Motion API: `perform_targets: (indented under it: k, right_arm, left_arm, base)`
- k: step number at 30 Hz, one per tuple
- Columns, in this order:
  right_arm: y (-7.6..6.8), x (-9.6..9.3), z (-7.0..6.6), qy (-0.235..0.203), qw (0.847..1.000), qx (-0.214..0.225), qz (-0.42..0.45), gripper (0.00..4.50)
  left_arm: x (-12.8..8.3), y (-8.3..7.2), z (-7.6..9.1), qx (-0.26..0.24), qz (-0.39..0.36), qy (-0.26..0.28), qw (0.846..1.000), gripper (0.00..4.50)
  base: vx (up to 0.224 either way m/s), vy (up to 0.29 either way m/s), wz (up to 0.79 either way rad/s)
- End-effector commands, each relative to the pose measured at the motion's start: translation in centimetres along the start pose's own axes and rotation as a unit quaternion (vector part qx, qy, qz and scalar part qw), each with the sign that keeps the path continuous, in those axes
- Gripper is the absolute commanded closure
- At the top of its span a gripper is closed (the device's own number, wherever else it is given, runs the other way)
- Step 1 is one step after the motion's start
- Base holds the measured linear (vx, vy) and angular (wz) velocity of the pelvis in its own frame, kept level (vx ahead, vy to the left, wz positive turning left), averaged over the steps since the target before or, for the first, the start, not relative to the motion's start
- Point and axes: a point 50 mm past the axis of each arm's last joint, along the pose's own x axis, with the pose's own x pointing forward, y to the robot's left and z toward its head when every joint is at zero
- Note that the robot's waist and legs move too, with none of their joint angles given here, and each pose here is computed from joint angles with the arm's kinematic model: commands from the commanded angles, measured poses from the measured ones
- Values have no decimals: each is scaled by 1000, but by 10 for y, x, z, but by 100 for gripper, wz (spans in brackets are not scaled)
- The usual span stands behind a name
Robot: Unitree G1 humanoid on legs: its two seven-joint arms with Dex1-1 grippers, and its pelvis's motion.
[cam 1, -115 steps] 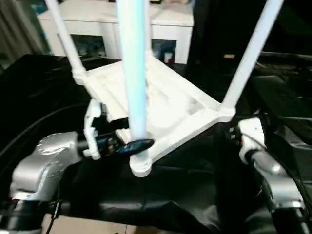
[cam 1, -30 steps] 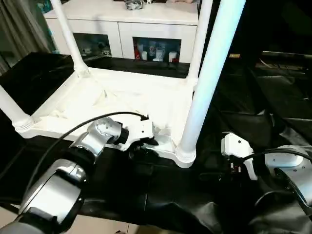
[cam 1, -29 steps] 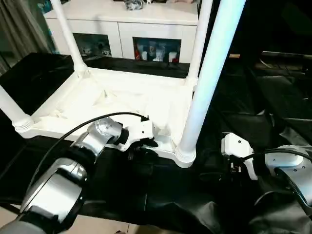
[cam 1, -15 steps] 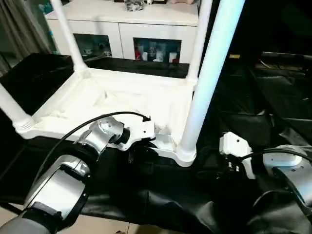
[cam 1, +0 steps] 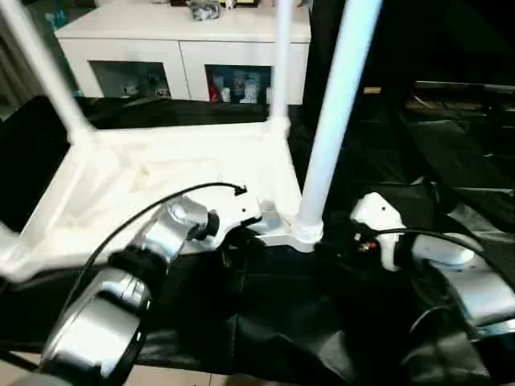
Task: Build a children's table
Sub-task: Rotate table base, then rotate leg to tighten
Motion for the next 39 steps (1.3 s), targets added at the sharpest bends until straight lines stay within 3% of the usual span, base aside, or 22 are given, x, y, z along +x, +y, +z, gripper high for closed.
perform_targets:
  k: [1, 11, 17, 20, 23, 29, 39]
  right_arm:
    - [-3, 2, 6, -10, 1000, -11, -9, 99]
    - [1, 36, 6, -15, 999, 23, -34, 99]
    - [0, 46, 4, -12, 999, 21, -37, 99]
    - [-2, 47, 3, -13, 999, 25, -46, 99]
    - [-3, 47, 3, -16, 998, 31, -48, 139]
    - [-2, 48, 0, -19, 998, 37, -44, 169]
    - [3, 50, -5, -25, 997, 54, -44, 173]
  left_arm:
    - [4, -8, -17, -59, 16, -4, 998, 448]
    - [10, -28, -15, -67, 42, -39, 996, 448]
    - [8, -31, -15, -68, 50, -38, 996, 448]
    - [6, -31, -15, -67, 55, -38, 995, 448]
    - [4, -32, -15, -68, 61, -35, 995, 450]
    - [2, -34, -16, -69, 57, -29, 996, 450]
    - [0, -33, -20, -73, 64, -13, 995, 450]
  base:
    - [0, 0, 0]
    - [0, 0, 0]
    - [0, 0, 0]
    - [0, 0, 0]
    - [0, 0, 0]
    - [0, 0, 0]
    - [0, 0, 0]
